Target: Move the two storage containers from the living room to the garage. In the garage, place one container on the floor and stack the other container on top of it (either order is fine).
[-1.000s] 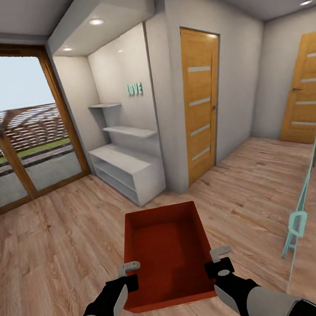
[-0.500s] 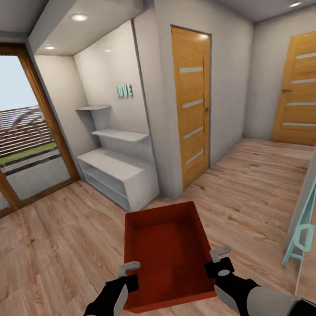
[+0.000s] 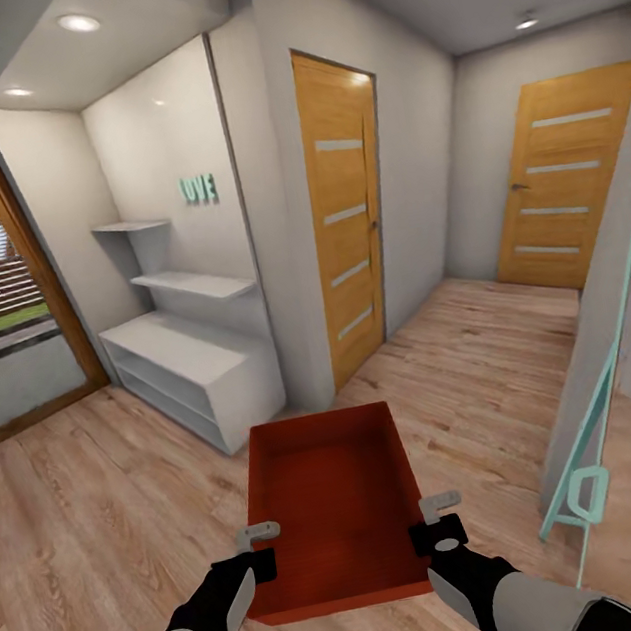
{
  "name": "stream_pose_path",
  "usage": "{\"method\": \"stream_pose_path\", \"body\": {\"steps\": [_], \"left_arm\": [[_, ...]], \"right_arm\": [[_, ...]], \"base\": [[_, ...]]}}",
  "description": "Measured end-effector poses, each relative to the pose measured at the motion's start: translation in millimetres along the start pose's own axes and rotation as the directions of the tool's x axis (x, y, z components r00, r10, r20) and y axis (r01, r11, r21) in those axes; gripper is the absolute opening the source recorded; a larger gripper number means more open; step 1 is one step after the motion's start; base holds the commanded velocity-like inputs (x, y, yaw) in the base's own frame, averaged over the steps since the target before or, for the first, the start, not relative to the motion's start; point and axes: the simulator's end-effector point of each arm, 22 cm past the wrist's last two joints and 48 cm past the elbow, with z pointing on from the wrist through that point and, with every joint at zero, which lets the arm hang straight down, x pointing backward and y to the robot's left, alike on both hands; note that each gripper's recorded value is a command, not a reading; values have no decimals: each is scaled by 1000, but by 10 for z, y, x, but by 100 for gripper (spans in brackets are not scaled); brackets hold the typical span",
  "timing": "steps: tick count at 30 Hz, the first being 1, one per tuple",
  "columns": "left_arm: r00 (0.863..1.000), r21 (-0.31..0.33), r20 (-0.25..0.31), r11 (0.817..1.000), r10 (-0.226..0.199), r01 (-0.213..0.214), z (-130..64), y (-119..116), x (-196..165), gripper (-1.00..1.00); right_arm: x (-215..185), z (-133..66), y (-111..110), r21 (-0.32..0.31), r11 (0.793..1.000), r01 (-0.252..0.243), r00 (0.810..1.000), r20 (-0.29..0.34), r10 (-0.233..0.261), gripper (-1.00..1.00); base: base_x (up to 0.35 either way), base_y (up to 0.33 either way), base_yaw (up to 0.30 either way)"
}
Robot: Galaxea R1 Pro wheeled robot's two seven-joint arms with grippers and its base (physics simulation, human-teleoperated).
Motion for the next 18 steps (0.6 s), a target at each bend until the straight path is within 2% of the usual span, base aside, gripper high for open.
{"method": "stream_pose_path", "body": {"steps": [11, 18], "left_arm": [[1000, 0, 0, 1000, 0, 0, 0, 0, 0, -100], [1000, 0, 0, 1000, 0, 0, 0, 1, 0, -100]], "right_arm": [[0, 0, 0, 0, 1000, 0, 1000, 0, 0, -100], [0, 0, 1, 0, 1000, 0, 1000, 0, 0, -100]], "base": [[322, 0, -241], [322, 0, -56]]}}
